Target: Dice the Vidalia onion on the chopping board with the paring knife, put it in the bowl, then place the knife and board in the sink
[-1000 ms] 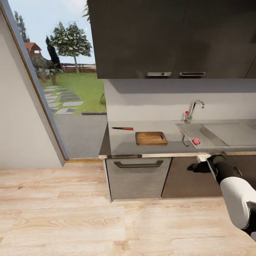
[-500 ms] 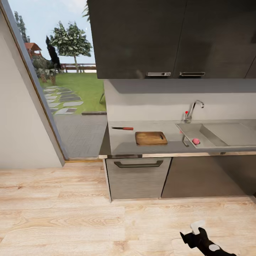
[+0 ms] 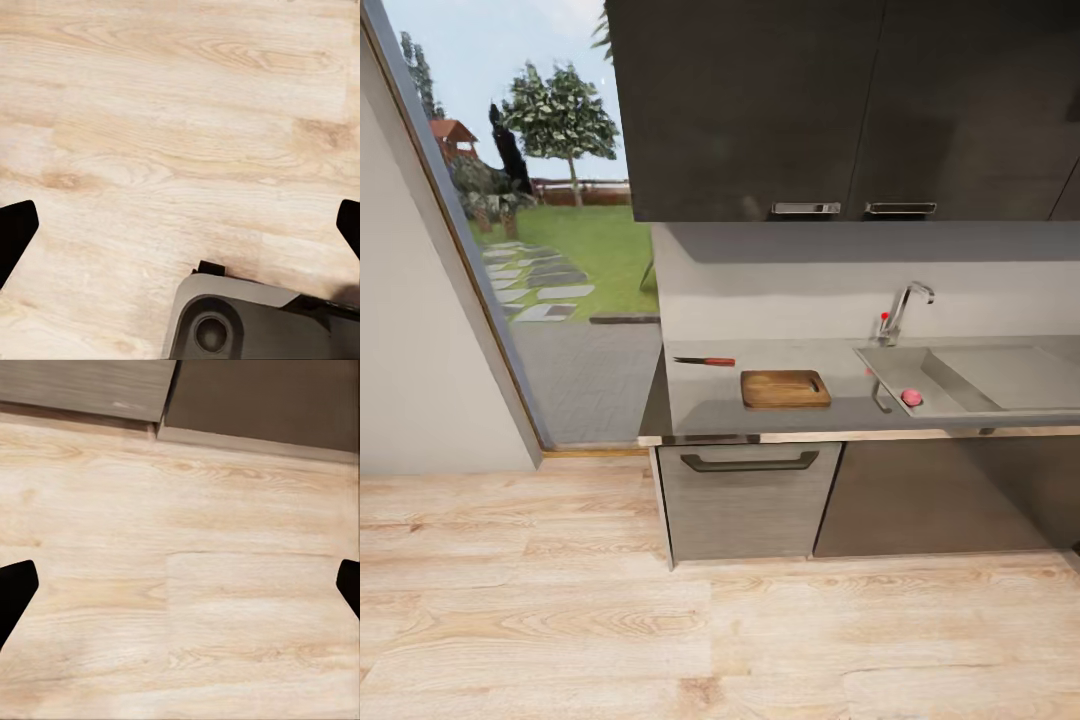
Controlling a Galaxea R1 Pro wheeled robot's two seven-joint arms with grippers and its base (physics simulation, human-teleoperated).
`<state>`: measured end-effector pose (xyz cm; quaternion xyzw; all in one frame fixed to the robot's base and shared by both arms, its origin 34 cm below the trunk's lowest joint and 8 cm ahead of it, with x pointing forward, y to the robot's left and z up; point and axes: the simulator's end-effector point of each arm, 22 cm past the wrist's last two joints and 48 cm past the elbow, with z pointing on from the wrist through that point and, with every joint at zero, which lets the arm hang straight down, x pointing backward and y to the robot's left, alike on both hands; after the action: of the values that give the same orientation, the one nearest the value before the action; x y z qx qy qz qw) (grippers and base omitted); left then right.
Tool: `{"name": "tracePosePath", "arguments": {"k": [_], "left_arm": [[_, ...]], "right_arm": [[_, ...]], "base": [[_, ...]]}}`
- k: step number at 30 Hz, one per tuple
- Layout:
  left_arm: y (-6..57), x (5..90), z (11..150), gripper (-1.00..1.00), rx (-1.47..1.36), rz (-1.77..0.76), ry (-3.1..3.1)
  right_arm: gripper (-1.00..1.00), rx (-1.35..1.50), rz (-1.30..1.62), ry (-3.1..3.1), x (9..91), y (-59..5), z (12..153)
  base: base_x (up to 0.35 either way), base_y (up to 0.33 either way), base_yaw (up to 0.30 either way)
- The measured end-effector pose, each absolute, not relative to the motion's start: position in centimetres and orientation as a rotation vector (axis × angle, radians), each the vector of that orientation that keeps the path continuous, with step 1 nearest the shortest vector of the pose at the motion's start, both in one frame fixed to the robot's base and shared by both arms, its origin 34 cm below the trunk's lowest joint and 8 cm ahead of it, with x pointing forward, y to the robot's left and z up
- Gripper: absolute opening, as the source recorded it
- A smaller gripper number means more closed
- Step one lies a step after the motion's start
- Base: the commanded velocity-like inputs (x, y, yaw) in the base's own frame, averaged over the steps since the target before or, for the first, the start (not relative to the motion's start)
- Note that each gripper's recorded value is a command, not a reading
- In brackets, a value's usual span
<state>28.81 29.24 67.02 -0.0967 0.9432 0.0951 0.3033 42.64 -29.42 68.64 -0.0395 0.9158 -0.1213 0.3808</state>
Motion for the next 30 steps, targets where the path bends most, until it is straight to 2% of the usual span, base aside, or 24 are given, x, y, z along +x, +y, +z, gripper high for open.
{"name": "tracePosePath", "arguments": {"k": [10,30], "left_arm": [[31.3,27.2,66.6,1.0,-0.241,0.309,2.526],[31.4,27.8,67.0,1.0,-0.241,0.305,2.505]], "right_arm": [[1.0,-0.066,-0.255,2.325,42.9,-25.0,68.9],[1.0,-0.056,-0.257,2.304,43.5,-25.1,69.6]], "base": [[0.0,0.0,-0.025],[0.0,0.0,-0.223]]}}
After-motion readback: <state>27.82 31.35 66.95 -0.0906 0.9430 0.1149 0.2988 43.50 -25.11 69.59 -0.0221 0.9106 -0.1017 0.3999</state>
